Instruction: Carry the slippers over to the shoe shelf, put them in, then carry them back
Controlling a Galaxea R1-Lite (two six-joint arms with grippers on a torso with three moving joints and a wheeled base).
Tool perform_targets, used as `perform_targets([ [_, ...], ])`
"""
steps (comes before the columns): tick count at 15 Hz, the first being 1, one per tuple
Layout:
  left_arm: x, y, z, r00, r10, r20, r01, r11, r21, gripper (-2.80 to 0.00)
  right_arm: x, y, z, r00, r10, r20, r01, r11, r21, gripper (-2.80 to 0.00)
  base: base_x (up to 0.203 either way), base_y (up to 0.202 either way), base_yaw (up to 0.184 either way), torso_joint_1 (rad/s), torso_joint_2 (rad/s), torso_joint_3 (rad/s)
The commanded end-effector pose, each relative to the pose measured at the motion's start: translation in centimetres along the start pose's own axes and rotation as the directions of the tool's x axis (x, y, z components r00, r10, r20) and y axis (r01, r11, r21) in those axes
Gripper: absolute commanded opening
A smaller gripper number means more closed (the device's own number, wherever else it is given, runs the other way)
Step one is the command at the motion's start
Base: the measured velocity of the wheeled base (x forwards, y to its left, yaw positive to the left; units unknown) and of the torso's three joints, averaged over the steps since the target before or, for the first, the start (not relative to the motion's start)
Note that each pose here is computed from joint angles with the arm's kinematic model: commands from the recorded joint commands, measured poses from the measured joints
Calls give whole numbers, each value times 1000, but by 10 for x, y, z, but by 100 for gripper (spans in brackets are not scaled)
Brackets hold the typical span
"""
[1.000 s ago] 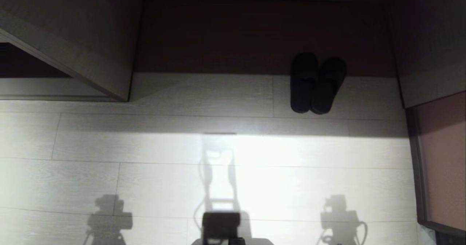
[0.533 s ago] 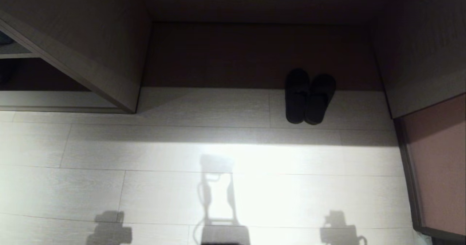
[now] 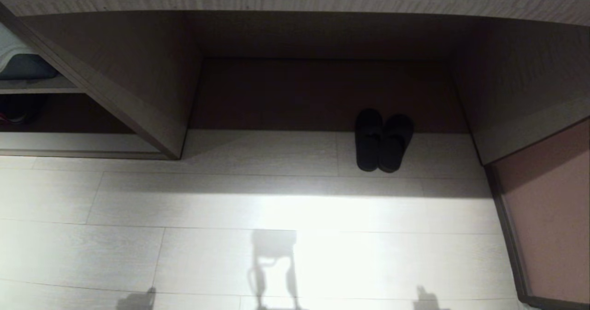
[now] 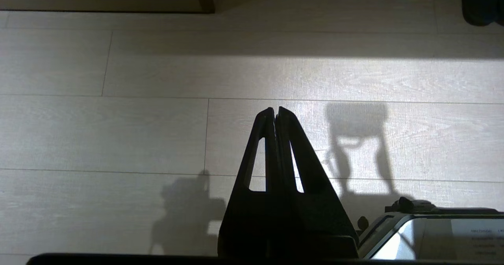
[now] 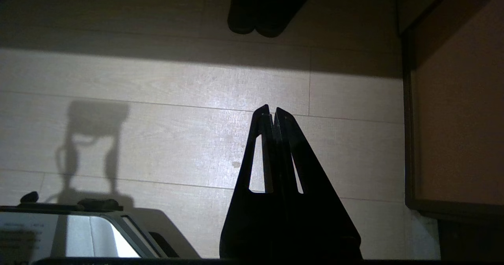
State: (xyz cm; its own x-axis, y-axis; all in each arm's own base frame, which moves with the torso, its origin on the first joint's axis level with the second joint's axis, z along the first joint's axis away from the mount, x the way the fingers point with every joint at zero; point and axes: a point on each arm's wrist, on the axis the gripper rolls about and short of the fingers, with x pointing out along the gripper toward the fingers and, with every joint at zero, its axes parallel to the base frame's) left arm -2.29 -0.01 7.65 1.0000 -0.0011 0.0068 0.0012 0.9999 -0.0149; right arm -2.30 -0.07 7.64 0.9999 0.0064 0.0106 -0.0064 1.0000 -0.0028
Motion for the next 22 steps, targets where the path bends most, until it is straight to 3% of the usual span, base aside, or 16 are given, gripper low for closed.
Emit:
perform_targets([
  [1, 0, 0, 0, 1000, 1, -1, -1, 1000, 0, -280, 0, 0, 0, 1000, 0, -3, 0, 1000, 0, -280, 0, 0, 0, -2, 2, 217],
  [22, 0, 0, 0, 1000, 1, -1, -1, 1000, 0, -280, 0, 0, 0, 1000, 0, -2, 0, 1000, 0, -280, 0, 0, 0, 3, 1, 203],
])
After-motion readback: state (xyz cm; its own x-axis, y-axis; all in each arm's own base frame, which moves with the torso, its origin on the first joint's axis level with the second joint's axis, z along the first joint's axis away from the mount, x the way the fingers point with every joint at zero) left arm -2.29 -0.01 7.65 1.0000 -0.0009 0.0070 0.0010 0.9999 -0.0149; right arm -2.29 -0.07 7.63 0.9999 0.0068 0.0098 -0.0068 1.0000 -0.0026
